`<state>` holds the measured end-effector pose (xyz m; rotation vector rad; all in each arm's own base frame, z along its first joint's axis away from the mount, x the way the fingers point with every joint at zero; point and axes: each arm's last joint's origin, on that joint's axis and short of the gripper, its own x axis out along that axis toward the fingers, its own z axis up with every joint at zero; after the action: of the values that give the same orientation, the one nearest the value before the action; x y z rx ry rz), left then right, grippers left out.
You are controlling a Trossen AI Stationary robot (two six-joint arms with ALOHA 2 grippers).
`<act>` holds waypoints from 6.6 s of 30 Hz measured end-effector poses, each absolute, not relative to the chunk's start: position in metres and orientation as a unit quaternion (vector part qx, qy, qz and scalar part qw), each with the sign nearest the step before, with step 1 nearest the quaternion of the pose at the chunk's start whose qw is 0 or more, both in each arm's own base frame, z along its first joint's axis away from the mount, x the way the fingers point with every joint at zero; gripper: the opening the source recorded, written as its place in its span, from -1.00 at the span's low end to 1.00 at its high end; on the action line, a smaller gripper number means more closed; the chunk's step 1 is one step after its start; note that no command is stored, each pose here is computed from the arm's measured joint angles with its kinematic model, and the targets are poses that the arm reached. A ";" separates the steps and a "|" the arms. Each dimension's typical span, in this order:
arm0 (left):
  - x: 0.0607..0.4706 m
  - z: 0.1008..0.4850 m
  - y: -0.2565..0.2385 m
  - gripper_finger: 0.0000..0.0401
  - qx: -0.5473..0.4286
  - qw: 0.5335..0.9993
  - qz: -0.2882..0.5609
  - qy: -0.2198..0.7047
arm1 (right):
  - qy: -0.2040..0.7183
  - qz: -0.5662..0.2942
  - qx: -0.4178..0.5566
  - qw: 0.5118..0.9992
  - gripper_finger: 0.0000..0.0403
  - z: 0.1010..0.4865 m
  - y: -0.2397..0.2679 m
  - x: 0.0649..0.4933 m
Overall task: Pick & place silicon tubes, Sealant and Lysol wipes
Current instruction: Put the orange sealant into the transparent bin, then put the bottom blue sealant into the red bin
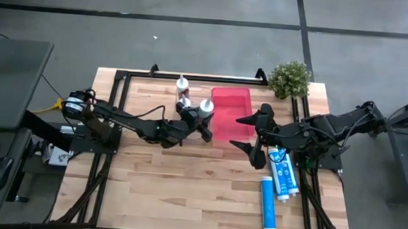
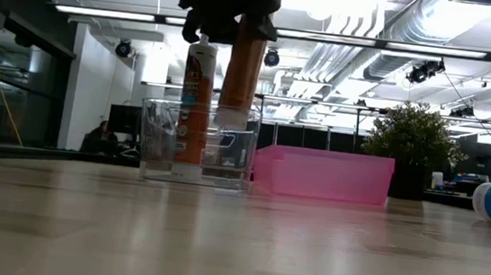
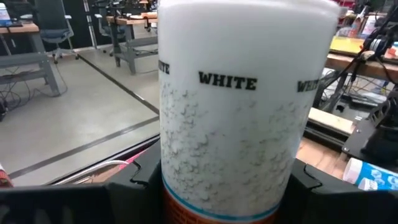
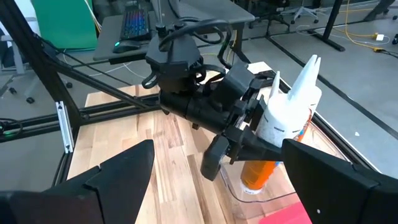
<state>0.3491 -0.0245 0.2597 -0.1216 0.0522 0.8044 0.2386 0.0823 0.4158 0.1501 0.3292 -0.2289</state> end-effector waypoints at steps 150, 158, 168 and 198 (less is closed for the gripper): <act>0.356 0.205 -0.045 0.29 -0.045 0.890 0.444 0.090 | 0.172 -0.095 0.076 0.977 0.73 0.415 0.083 0.239; 0.349 0.207 -0.064 0.29 -0.014 0.870 0.488 0.069 | 0.171 -0.099 0.076 0.977 0.73 0.415 0.083 0.239; 0.343 0.223 -0.063 0.29 -0.002 0.860 0.508 0.057 | 0.169 -0.105 0.082 0.977 0.73 0.415 0.083 0.239; 0.215 0.361 -0.127 0.29 0.014 0.942 0.336 0.001 | 0.189 -0.124 0.114 0.967 0.73 0.410 0.079 0.237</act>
<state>0.2151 -0.1270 0.3609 0.0278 0.0026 0.6853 0.2373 0.0788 0.4097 0.2307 0.3830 -0.2503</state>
